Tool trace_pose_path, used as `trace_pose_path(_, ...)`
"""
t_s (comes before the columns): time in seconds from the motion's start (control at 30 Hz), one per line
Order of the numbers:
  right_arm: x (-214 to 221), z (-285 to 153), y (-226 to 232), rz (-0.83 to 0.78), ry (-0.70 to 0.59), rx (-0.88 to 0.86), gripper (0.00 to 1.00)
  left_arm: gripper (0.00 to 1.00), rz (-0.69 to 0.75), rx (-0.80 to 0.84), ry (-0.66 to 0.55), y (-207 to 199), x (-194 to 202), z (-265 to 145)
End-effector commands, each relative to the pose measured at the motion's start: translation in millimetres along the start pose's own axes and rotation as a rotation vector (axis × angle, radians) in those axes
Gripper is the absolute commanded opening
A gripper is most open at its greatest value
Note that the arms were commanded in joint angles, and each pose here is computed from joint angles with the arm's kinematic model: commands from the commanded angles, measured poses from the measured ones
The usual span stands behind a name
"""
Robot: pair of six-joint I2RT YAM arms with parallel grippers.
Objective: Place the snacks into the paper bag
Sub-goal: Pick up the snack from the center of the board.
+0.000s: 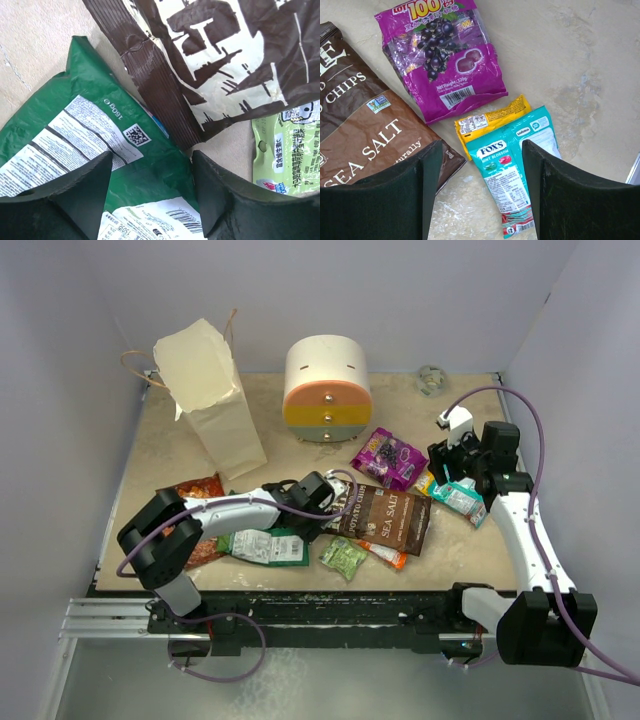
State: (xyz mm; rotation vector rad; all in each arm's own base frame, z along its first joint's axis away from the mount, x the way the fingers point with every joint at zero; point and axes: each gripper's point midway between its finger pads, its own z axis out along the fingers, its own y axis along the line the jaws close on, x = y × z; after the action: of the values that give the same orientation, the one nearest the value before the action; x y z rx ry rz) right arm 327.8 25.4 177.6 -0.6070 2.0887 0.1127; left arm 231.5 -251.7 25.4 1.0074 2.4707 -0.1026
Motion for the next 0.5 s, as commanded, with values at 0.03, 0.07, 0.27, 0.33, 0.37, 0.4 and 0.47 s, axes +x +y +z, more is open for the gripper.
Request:
trace_pose_path(0.03, -12, -5, 2, -0.017, -0.041, -0.015, 0.68, 0.59, 0.039, 0.021, -0.102, 0, -21, -15)
trace_pose_path(0.07, -11, -4, 2, -0.016, -0.039, -0.016, 0.68, 0.55, 0.046, 0.025, -0.114, -1, -24, -18)
trace_pose_path(0.27, -12, -4, 2, -0.015, -0.04, -0.021, 0.68, 0.24, 0.119, 0.045, -0.223, 2, -50, -45)
trace_pose_path(0.33, -12, -4, 2, -0.017, -0.041, -0.02, 0.68, 0.08, 0.144, 0.039, -0.257, 7, -58, -56)
trace_pose_path(0.37, -13, -5, 2, -0.019, -0.043, -0.018, 0.68, 0.02, 0.145, 0.042, -0.274, 10, -63, -62)
trace_pose_path(0.4, -14, -6, 1, -0.021, -0.047, -0.015, 0.68, 0.0, 0.143, 0.047, -0.285, 14, -67, -68)
trace_pose_path(0.47, -14, -6, 1, -0.021, -0.049, -0.014, 0.68, 0.0, 0.132, 0.071, -0.312, 20, -75, -81)
